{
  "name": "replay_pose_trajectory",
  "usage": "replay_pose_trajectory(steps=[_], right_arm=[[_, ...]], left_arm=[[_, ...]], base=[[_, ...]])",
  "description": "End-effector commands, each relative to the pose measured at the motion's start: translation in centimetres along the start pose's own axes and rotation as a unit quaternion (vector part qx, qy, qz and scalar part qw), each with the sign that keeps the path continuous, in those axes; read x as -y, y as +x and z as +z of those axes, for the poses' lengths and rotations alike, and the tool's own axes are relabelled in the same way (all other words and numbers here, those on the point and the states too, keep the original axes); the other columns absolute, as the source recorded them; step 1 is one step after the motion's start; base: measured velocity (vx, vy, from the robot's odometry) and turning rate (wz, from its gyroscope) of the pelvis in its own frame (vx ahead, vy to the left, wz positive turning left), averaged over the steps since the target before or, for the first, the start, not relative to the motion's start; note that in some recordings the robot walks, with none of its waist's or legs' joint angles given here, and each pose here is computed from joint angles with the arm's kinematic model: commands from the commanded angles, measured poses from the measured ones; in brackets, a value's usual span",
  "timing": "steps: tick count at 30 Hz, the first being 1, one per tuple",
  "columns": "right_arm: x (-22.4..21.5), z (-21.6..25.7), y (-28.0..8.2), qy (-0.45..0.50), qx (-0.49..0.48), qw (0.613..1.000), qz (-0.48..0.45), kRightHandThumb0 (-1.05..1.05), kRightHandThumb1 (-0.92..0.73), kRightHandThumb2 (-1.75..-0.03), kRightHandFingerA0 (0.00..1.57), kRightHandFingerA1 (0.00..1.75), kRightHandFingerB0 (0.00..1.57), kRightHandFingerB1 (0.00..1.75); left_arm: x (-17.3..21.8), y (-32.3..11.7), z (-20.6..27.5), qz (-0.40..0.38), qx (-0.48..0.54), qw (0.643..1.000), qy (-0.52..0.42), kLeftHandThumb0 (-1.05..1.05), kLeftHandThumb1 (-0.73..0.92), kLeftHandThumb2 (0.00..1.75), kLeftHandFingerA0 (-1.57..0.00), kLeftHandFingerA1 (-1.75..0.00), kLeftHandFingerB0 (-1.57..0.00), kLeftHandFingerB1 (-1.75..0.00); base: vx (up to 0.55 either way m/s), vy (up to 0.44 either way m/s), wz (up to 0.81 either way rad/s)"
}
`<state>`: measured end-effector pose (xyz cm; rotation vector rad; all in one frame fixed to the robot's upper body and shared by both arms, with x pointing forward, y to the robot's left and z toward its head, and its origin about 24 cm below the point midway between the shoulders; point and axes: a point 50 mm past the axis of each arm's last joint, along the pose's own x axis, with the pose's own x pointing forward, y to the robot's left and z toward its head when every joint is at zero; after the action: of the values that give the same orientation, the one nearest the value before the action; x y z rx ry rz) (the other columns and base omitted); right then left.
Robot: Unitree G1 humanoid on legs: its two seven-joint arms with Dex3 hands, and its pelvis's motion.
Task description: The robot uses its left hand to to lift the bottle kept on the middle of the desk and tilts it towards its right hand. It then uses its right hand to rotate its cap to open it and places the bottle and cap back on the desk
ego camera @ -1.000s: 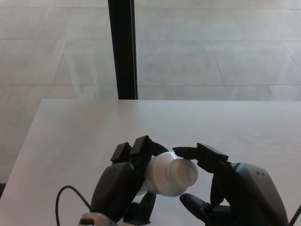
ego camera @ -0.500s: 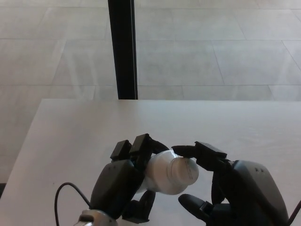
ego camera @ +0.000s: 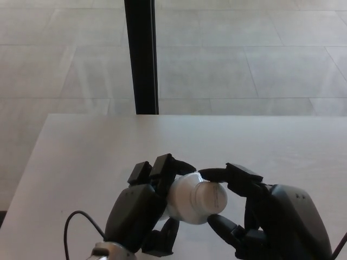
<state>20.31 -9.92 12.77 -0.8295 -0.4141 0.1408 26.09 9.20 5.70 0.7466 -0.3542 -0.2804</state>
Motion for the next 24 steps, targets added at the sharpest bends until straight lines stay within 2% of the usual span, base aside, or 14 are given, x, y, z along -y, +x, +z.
replay_pose_trajectory(steps=[1, 2, 3, 5, 13, 15, 16, 17, 18, 20, 21, 23, 24], right_arm=[[-0.3, 0.1, -0.2, 0.005, 0.014, 1.0, -0.013, -0.32, -0.56, -1.02, 1.17, 1.32, 0.8, 0.85], [-0.3, 0.1, -0.2, 0.005, 0.014, 1.0, -0.013, -0.32, -0.56, -1.02, 1.17, 1.32, 0.8, 0.85], [-0.3, 0.1, -0.2, 0.005, 0.015, 1.0, -0.01, -0.25, -0.69, -0.79, 0.93, 1.68, 0.83, 0.87], [-0.4, 0.1, -0.2, 0.005, 0.015, 1.0, -0.003, -0.27, -0.68, -0.83, 0.93, 1.67, 0.86, 0.93], [0.0, 0.1, 0.0, -0.022, 0.027, 0.999, 0.024, -0.24, -0.61, -0.94, 0.96, 1.64, 0.91, 0.98], [0.3, 0.2, 0.1, -0.042, 0.04, 0.998, 0.03, -0.23, -0.57, -0.96, 0.97, 1.61, 0.91, 0.98], [0.5, 0.2, 0.3, -0.054, 0.043, 0.997, 0.037, -0.24, -0.56, -0.97, 0.97, 1.6, 0.92, 0.96], [0.9, 0.3, 0.5, -0.071, 0.059, 0.995, 0.042, -0.22, -0.5, -1.08, 1.2, 1.27, 0.9, 0.93], [1.1, 0.3, 0.6, -0.079, 0.065, 0.994, 0.045, -0.21, -0.48, -1.08, 1.2, 1.27, 0.9, 0.93], [1.4, 0.3, 0.8, -0.092, 0.073, 0.992, 0.052, -0.21, -0.47, -1.08, 1.21, 1.27, 0.91, 0.93], [1.6, 0.3, 0.9, -0.098, 0.079, 0.99, 0.057, -0.21, -0.48, -0.99, 0.99, 1.61, 0.94, 0.9], [1.8, 0.3, 1.0, -0.106, 0.085, 0.989, 0.062, -0.21, -0.46, -0.99, 1.0, 1.6, 0.95, 0.9], [2.0, 0.3, 1.2, -0.119, 0.096, 0.986, 0.072, -0.24, -0.49, -0.92, 1.0, 1.63, 0.95, 0.88]], left_arm=[[-0.2, 0.1, 0.0, 0.006, -0.003, 1.0, -0.008, 0.19, 0.49, 1.67, -1.19, -1.75, -1.1, -1.53], [-0.2, 0.1, 0.0, 0.006, -0.001, 1.0, -0.008, 0.19, 0.49, 1.67, -1.19, -1.75, -1.1, -1.53], [-0.2, 0.1, 0.0, 0.008, 0.001, 1.0, -0.008, 0.21, 0.48, 1.68, -1.18, -1.75, -1.11, -1.55], [-0.2, 0.0, 0.0, 0.01, 0.002, 1.0, -0.008, 0.19, 0.49, 1.66, -1.17, -1.75, -1.1, -1.55], [-0.2, 0.0, 0.0, 0.006, -0.001, 1.0, -0.004, 0.2, 0.5, 1.65, -1.16, -1.75, -1.09, -1.54], [-0.2, 0.0, 0.0, 0.008, 0.001, 1.0, -0.005, 0.23, 0.51, 1.68, -1.21, -1.74, -1.14, -1.55], [-0.3, 0.0, 0.0, 0.007, 0.003, 1.0, 0.001, 0.16, 0.8, 1.47, -1.25, -1.36, -1.2, -1.3], [-0.4, -0.1, -0.1, 0.007, 0.003, 1.0, 0.004, 0.23, 0.48, 1.67, -1.19, -1.75, -1.12, -1.55], [-0.4, -0.1, -0.1, 0.007, 0.003, 1.0, 0.002, 0.2, 0.48, 1.66, -1.18, -1.75, -1.11, -1.55], [-0.4, -0.1, -0.1, 0.01, 0.004, 1.0, 0.003, 0.21, 0.47, 1.68, -1.2, -1.75, -1.12, -1.55], [-0.4, -0.1, -0.1, 0.011, 0.003, 1.0, 0.0, 0.2, 0.49, 1.68, -1.2, -1.75, -1.13, -1.55], [-0.4, 0.0, -0.1, 0.01, -0.001, 1.0, -0.002, 0.21, 0.5, 1.68, -1.21, -1.74, -1.14, -1.55], [-0.4, 0.0, -0.2, 0.009, 0.001, 1.0, 0.0, 0.12, 0.79, 1.42, -1.2, -1.31, -1.15, -1.25]], base=[[0.0, 0.0, 0.0], [0.0, 0.0, 0.0], [0.0, 0.0, 0.0], [0.0, 0.0, 0.0], [0.0, 0.0, 0.0], [0.0, 0.0, 0.0], [0.0, 0.0, 0.0], [0.0, 0.0, 0.0], [0.0, 0.0, 0.0], [0.0, 0.0, 0.0], [0.0, 0.0, 0.0], [0.0, 0.0, 0.0], [0.0, 0.0, 0.0]])
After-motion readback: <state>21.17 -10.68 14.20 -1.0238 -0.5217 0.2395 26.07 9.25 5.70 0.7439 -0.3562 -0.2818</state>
